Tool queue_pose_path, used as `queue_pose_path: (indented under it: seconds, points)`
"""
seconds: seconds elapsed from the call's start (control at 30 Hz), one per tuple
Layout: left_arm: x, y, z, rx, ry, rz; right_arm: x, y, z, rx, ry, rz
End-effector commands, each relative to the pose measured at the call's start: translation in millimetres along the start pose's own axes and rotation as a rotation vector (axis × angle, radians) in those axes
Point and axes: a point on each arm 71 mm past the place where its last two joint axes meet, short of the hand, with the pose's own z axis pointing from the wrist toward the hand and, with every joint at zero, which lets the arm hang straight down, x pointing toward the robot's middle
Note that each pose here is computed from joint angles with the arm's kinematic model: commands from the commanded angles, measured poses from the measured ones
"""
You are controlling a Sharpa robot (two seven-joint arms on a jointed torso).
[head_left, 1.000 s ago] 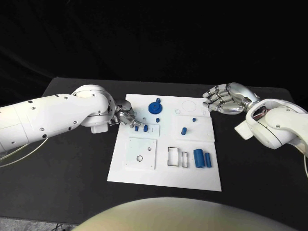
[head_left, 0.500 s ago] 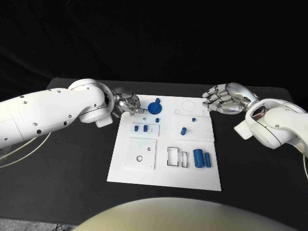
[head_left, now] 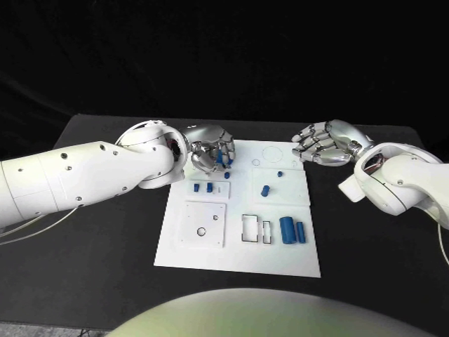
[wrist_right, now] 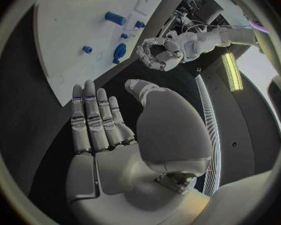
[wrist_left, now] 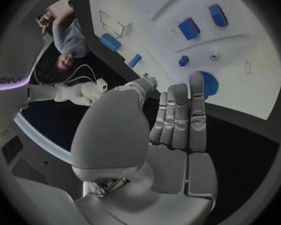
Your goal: Assemble the parts on the task board
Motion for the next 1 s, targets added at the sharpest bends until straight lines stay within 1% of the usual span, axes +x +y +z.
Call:
queue_pose_path:
  seconds: [0.03,0.2,0.33,0.47,1.0]
  points:
    - [1.9,-9.8,4.5,0.132,-0.031,0.225,2.6,1,0.5,-0.007,0.022,-0.004]
    - [10.0,-12.8,12.2,0.15,0.016,0.315,3.2,2,1.0,-0.01,0.02,-0.004]
    - [14.6,-13.7,17.0,0.149,0.049,0.352,3.4,2,1.2,-0.011,0.019,-0.004]
    - [18.5,-12.9,20.5,0.138,0.092,0.381,3.5,2,1.4,-0.012,0.019,-0.004]
    - [22.7,-8.7,29.5,0.093,0.148,0.422,4.0,3,1.8,-0.013,0.019,-0.003]
